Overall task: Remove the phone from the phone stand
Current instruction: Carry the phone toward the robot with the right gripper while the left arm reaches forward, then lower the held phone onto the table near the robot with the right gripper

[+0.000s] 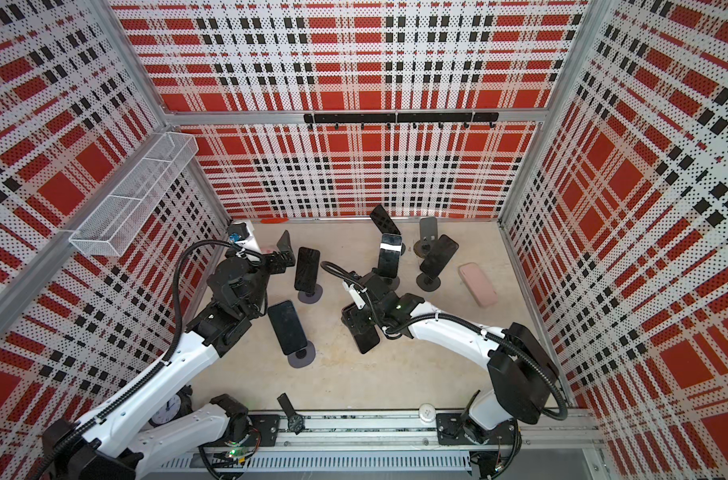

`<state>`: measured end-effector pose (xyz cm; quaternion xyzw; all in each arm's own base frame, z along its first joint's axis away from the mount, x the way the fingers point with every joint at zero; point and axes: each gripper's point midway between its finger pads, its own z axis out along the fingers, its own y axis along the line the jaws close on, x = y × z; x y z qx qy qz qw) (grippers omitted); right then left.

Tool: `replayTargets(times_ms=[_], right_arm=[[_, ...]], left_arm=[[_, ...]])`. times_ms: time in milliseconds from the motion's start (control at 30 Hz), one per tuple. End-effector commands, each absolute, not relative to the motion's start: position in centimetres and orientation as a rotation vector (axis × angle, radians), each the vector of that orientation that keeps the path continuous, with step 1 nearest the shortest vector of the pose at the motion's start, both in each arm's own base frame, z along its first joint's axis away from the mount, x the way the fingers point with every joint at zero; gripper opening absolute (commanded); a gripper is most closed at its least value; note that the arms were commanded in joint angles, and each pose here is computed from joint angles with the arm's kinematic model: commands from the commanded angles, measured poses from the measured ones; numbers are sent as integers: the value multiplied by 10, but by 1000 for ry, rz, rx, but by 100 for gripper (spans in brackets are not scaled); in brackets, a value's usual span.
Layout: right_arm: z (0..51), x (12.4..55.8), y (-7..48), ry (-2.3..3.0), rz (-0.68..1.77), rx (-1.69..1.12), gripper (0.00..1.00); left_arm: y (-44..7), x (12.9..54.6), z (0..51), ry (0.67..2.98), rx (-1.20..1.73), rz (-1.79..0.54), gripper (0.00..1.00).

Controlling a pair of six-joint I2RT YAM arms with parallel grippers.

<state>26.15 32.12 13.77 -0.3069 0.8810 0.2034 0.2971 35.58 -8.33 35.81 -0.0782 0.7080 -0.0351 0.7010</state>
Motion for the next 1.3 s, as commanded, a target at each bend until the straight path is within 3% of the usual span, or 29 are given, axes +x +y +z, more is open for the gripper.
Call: replayTargets(times_ms=[0,467,1267], right_arm=[[145,249,322,2325,555,-842,65],[96,196,315,2508,639,-967,65],[26,140,292,2748,358,-1236,64]], left_arm=[[-75,359,355,1588,-205,-64,98],[-81,360,351,1570,-204,-130,98],[-73,348,355,1474,-270,-210,98]])
